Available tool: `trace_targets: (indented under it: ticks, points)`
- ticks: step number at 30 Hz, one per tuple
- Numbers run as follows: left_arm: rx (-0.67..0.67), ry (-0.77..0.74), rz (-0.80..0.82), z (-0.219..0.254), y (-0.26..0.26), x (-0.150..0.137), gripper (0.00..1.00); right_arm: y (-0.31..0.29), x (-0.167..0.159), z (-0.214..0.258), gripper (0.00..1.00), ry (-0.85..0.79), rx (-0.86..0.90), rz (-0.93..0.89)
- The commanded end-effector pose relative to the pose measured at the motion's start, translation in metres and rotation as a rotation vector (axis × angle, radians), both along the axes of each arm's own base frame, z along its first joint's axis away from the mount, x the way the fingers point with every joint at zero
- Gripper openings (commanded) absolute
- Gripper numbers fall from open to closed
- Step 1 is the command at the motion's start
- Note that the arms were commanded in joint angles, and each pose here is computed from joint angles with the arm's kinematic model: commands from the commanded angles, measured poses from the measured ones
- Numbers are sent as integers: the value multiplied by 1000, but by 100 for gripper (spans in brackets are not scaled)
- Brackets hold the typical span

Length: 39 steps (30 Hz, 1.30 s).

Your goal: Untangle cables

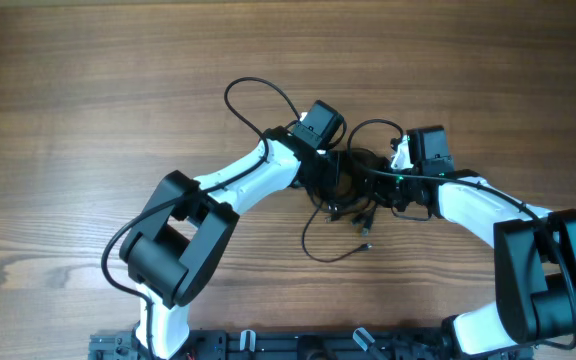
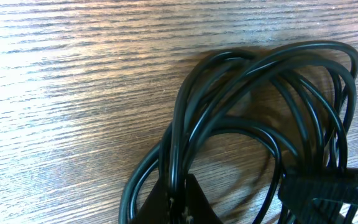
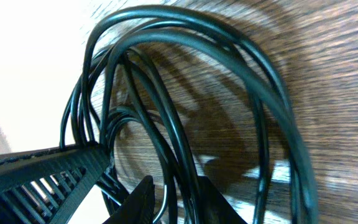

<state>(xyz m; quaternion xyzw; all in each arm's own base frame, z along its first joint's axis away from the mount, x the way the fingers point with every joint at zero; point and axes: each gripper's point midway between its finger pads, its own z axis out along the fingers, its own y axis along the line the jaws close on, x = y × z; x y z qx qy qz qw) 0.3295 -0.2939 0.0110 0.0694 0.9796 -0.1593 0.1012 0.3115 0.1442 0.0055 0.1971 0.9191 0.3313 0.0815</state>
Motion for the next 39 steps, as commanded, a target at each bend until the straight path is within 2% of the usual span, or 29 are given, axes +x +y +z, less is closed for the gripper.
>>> trace_targets:
  ticks: [1, 8, 11, 13, 14, 16, 19, 20, 21, 24, 32, 34, 37, 39]
  points:
    - [-32, -55, 3, 26, -2, 5, 4, 9, -5, -2, 23, 26, 47, 21]
    - [-36, -61, 2, 29, -2, 5, 22, 9, -6, -2, 24, 29, 46, 21]
    - [-36, -60, 2, 29, -2, 5, 16, 9, -6, -2, 24, 30, 45, 21]
    - [-34, -58, 2, 28, -2, 4, 29, 9, -6, -2, 24, 30, 45, 21]
    - [-32, -55, 2, 26, -2, 4, 30, 9, -6, -2, 24, 30, 45, 21]
    - [-8, -24, -1, 12, 0, 0, 27, 9, -6, -2, 24, 30, 45, 21]
    - [-17, -36, -5, 12, -4, 2, 6, 9, -6, -2, 23, 29, 45, 21]
    - [-20, -39, -5, 12, -4, 3, 7, 9, -6, -2, 23, 31, 45, 22]
    - [-12, -30, -5, 11, -3, 1, 12, 9, -7, -3, 23, 33, 44, 21]
    - [12, -6, -13, 5, 1, -8, 12, 9, -7, -3, 23, 33, 45, 21]
    - [36, -39, -1, 0, 5, -4, 23, 9, -7, -3, 23, 34, 45, 21]
    - [40, -34, -1, -2, 6, -6, 17, 9, -7, -3, 23, 34, 45, 21]
    - [44, -30, -3, -6, 8, -9, 20, 9, -7, -3, 23, 35, 44, 22]
    - [44, -28, -3, -11, 10, -11, 14, 9, -7, -4, 23, 35, 44, 22]
